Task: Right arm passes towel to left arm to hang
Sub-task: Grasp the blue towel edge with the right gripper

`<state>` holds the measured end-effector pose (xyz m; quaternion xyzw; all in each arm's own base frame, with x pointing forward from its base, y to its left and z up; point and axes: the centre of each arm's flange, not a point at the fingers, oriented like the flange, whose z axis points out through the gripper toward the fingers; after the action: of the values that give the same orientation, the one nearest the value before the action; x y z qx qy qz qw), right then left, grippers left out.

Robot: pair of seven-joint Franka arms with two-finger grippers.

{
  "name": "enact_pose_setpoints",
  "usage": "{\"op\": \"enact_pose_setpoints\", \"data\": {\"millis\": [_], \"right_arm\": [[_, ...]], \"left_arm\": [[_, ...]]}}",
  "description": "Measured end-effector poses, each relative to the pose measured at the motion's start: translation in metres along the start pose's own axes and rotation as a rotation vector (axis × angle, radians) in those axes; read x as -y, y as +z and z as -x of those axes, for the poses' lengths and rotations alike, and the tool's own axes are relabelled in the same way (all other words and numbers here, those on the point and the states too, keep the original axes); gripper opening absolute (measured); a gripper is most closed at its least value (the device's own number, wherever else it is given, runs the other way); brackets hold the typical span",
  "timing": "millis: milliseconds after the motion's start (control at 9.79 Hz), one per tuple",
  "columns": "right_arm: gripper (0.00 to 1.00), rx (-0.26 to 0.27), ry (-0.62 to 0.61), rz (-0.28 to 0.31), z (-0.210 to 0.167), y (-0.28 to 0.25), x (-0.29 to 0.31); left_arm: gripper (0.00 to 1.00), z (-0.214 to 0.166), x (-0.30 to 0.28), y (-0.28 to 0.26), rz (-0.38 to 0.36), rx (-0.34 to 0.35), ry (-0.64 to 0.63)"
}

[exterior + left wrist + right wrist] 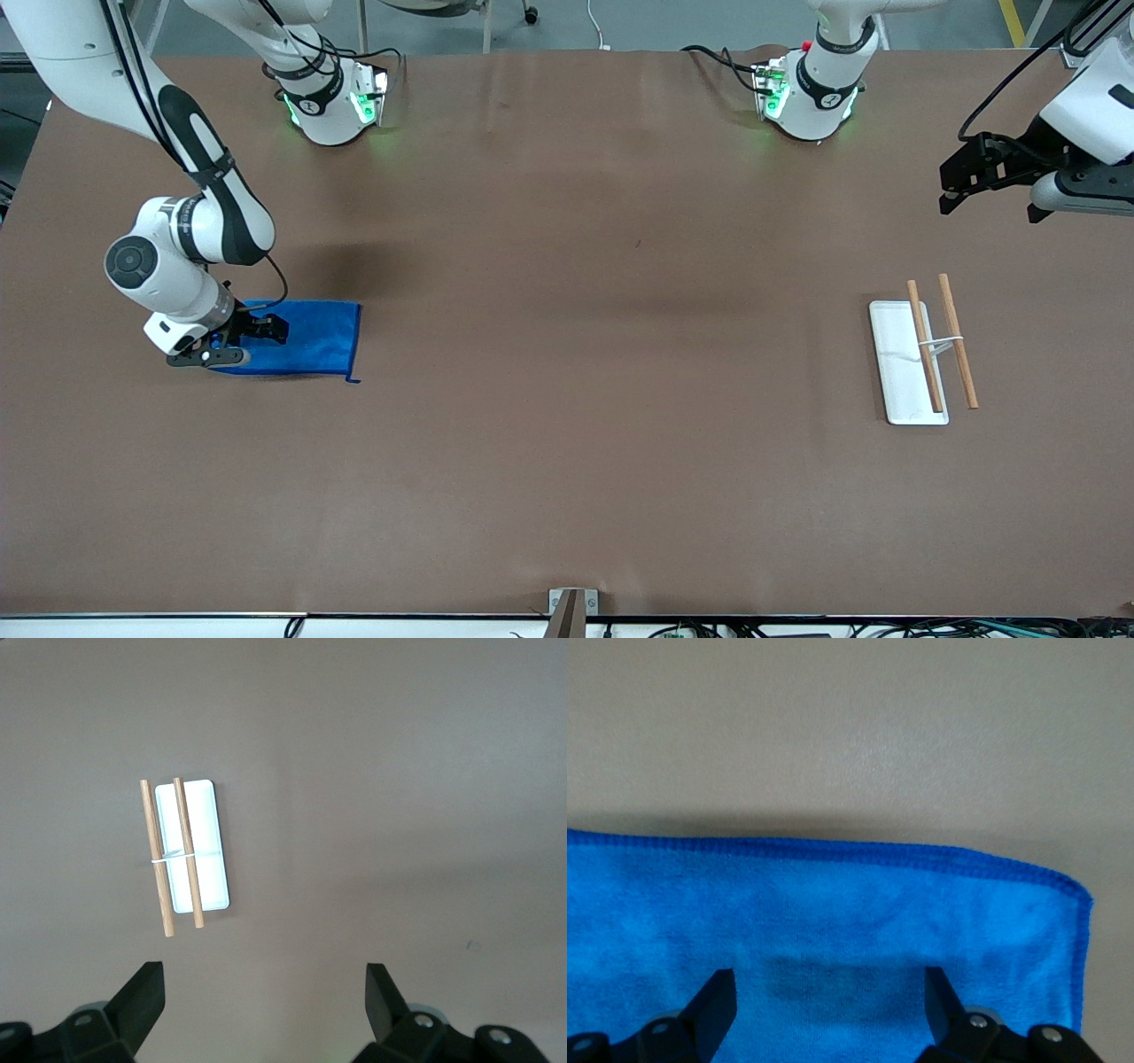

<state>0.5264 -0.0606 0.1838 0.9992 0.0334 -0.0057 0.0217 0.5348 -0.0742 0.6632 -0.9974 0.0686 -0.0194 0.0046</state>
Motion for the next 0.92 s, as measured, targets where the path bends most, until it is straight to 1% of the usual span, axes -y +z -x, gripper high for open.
{"op": "enact_pose_setpoints", "data": {"millis": [102,204,307,511,613,715,818,920], "right_arm": [[0.85,0.008,0.004,-0.001,0.0027,0.0036,-0.0012],[0.78,0.016,0.009,-0.003,0.005,0.0074,-0.0036],[0.6,0.022,0.014,-0.004,0.0063,0.0103,-0.0051],[0.28,0.019,0.029,-0.005,0.0058,0.0085,-0.0052],[0.14,0.02,0.039,-0.006,0.0058,0.0084,-0.0046],[0.05,0.022,0.044,-0.006,0.0055,0.0082,-0.0047],[0.05,0.047,0.044,-0.008,0.0046,0.0074,-0.0047],[0.05,0.106,0.042,-0.011,-0.0012,0.0005,-0.0053]], "left_arm": [[1.0,-0.0002,-0.0005,0.0003,0.0,0.001,0.001],[1.0,-0.0002,-0.0005,0.0003,0.0,0.0,0.001],[1.0,-0.0004,-0.0005,0.0006,0.0,0.001,0.001],[1.0,-0.0007,0.0006,0.0017,0.0,0.005,-0.001],[1.0,-0.0009,0.0018,0.0024,0.001,0.007,-0.002],[1.0,-0.0012,0.0022,0.0029,0.001,0.008,-0.003],[1.0,-0.0014,0.0005,0.0032,0.007,0.009,0.0],[1.0,-0.0016,-0.0042,0.0036,0.034,0.009,0.004]]}}
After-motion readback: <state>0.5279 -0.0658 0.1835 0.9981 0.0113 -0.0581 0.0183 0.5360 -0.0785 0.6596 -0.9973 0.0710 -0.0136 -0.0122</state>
